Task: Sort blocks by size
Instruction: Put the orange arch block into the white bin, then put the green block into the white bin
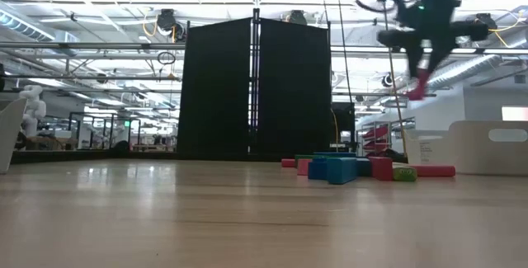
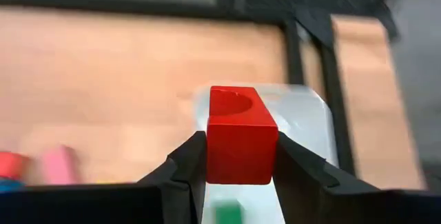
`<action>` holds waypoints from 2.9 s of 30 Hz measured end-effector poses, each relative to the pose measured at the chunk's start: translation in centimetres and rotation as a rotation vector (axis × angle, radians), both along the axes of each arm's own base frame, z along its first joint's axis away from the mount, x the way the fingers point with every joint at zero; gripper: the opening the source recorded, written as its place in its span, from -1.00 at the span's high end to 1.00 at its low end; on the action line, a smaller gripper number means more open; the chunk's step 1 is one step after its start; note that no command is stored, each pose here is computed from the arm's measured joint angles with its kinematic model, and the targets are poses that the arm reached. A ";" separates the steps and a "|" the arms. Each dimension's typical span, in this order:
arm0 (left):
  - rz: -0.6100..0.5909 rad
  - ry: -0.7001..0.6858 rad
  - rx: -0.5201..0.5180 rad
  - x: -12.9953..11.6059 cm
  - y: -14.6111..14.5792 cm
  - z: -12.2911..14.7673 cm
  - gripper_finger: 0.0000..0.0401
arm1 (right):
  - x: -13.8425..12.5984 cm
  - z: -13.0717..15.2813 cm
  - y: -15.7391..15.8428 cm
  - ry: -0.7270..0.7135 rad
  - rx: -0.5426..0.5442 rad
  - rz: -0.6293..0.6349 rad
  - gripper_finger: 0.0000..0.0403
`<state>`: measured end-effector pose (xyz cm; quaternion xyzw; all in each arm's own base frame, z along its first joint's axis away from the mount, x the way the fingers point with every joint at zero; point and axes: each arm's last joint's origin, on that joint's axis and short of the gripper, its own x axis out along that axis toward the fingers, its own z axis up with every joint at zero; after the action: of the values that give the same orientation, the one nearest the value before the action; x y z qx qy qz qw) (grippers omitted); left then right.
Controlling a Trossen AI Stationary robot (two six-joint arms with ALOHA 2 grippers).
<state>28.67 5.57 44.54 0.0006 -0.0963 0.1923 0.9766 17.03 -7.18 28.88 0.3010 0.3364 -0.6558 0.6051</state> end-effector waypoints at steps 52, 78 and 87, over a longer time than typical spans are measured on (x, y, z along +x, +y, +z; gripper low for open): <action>-0.419 1.054 0.145 13.8 3.9 -28.6 -0.45 | 1.0 -0.8 0.0 0.047 0.121 0.115 -0.20; -0.460 1.103 0.110 14.2 4.7 -31.9 -0.45 | 1.9 -0.7 -0.3 0.003 0.088 0.197 -0.20; -0.465 1.137 0.061 14.0 4.5 -32.3 -0.26 | 1.9 -0.7 -0.3 -0.003 0.087 0.198 -0.20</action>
<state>42.68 10.03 12.26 0.1102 0.4366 -0.0592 0.8909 18.95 -7.48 28.22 0.2933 0.3917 -0.5771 0.6538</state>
